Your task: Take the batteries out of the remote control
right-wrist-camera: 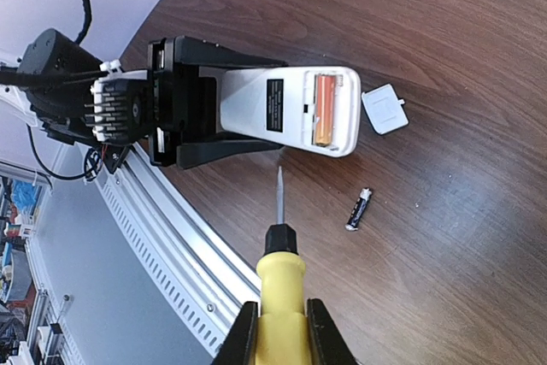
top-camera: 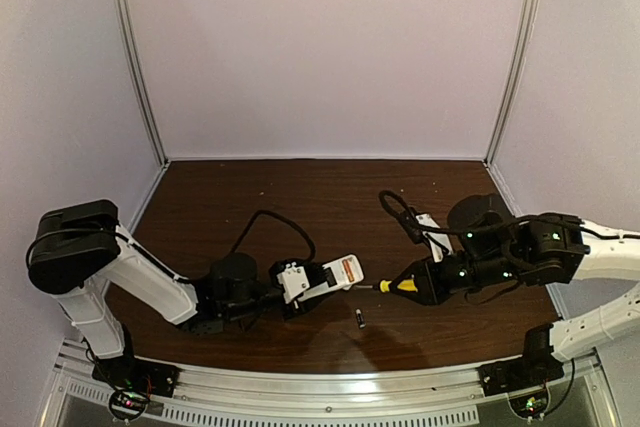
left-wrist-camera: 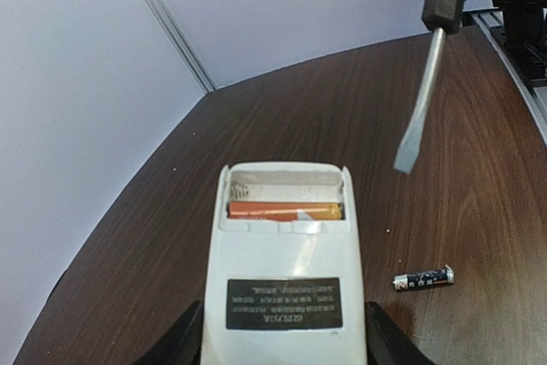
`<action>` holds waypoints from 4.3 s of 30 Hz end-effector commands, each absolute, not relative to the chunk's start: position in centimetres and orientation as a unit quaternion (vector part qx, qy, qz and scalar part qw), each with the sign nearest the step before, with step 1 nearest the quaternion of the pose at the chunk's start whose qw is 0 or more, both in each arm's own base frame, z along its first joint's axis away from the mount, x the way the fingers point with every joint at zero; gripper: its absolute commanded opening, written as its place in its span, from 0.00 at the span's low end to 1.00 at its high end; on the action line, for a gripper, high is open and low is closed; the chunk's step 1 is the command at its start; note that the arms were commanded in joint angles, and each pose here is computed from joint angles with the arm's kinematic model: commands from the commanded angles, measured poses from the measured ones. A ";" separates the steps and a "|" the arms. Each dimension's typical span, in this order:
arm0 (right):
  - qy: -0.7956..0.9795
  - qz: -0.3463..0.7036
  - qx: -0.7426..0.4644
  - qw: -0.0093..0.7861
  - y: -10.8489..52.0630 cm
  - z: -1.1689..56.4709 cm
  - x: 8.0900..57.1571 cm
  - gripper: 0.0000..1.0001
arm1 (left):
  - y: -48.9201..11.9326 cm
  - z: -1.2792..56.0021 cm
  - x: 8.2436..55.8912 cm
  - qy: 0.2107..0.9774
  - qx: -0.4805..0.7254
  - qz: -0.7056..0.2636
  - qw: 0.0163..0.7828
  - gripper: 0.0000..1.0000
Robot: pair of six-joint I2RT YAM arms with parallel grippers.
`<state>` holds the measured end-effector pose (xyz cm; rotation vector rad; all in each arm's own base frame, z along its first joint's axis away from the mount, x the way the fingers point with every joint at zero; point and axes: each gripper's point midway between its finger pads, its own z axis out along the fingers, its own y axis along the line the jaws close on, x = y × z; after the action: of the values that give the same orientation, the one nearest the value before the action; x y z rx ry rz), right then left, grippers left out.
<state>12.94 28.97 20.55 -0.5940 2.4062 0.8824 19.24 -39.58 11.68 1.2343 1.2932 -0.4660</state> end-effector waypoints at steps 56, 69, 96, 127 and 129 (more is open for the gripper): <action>0.916 0.255 -0.177 0.253 29.4 16.5 14.0 0.00 | -41.3 12.1 18.3 0.535 0.569 -0.230 0.580 0.00; 0.913 0.268 -0.185 0.246 30.1 15.8 13.7 0.00 | -41.5 11.9 18.1 0.533 0.574 -0.236 0.575 0.00; 0.906 0.291 -0.173 0.255 31.0 15.6 14.0 0.00 | -41.5 11.9 18.0 0.530 0.575 -0.238 0.576 0.00; 0.907 0.338 -0.126 0.218 31.2 14.4 15.0 0.00 | -41.9 10.7 18.3 0.537 0.578 -0.230 0.570 0.00; 0.907 0.338 -0.124 0.217 31.2 14.3 15.1 0.00 | -41.9 10.7 18.4 0.537 0.578 -0.230 0.569 0.00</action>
<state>15.05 30.10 13.94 -0.3475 2.5339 0.8549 17.99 -40.24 7.67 1.4254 1.3603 -0.5015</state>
